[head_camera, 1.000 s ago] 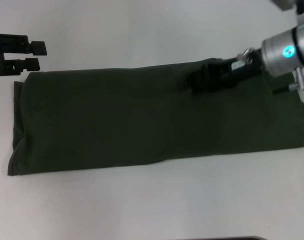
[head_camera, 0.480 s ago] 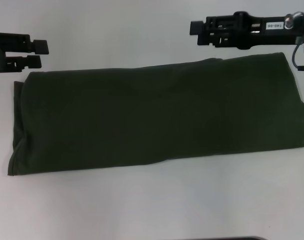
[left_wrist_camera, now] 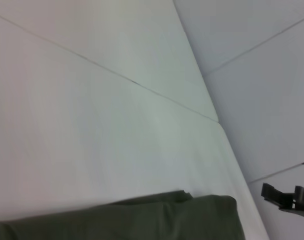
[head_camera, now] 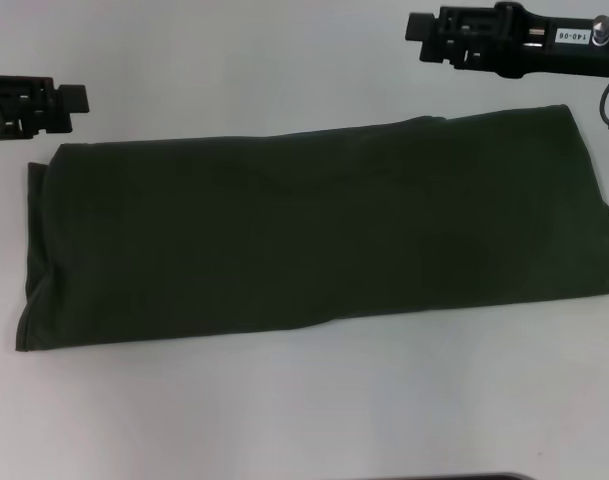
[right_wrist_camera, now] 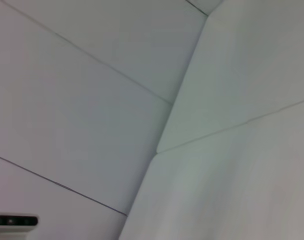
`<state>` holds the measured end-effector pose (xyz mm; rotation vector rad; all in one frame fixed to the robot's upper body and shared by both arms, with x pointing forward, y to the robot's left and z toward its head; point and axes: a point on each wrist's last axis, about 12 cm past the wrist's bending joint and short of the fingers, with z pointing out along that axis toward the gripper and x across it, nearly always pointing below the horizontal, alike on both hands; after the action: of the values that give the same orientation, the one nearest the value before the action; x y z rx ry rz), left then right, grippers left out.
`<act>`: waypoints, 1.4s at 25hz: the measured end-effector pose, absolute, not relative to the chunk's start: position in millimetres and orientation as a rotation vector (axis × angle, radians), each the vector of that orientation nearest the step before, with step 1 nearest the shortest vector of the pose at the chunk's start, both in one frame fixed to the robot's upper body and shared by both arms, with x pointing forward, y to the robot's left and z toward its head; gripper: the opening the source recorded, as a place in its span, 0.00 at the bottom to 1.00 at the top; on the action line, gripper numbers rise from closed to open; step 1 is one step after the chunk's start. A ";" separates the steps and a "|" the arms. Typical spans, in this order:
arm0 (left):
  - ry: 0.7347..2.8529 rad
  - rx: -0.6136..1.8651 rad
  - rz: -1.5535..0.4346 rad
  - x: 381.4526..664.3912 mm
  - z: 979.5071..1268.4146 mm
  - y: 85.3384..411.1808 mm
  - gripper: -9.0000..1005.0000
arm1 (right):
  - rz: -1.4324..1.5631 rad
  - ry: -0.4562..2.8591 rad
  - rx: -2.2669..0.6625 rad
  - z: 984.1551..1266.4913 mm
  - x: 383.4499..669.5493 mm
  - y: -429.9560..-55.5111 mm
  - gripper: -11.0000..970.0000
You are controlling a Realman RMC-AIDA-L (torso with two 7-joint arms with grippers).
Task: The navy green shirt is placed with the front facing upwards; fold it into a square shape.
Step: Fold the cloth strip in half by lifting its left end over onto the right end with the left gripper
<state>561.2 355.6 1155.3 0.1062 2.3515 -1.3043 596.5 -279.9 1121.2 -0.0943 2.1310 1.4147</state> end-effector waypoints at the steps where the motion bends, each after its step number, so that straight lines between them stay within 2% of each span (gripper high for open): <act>1: 2.351 0.104 -1.301 561.3 1154.8 355.9 0.55 | 1.406 2.142 -0.095 1121.2 597.4 -280.6 0.65; 10: 2.367 0.091 -1.320 561.9 1157.1 356.1 0.56 | 1.330 2.208 -0.148 1117.4 598.6 -282.2 0.66; 16: 2.516 0.152 -1.342 560.9 1149.6 337.6 0.56 | 1.348 2.245 -0.149 1125.6 599.2 -285.3 0.81; 18: 2.578 0.186 -1.330 560.8 1142.6 326.1 0.56 | 1.359 2.237 -0.154 1128.3 598.1 -286.2 0.97; 26: 2.656 0.193 -1.294 561.5 1122.3 305.7 0.55 | 1.382 2.243 -0.149 1124.3 593.8 -283.4 0.97; 35: 2.745 0.166 -1.150 568.1 1096.2 296.8 0.55 | 1.388 2.240 -0.113 1119.4 589.2 -287.0 0.97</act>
<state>568.1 296.8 1096.2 0.1656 2.7454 -1.1496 589.2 -287.0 1119.4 -0.1132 2.2395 1.3884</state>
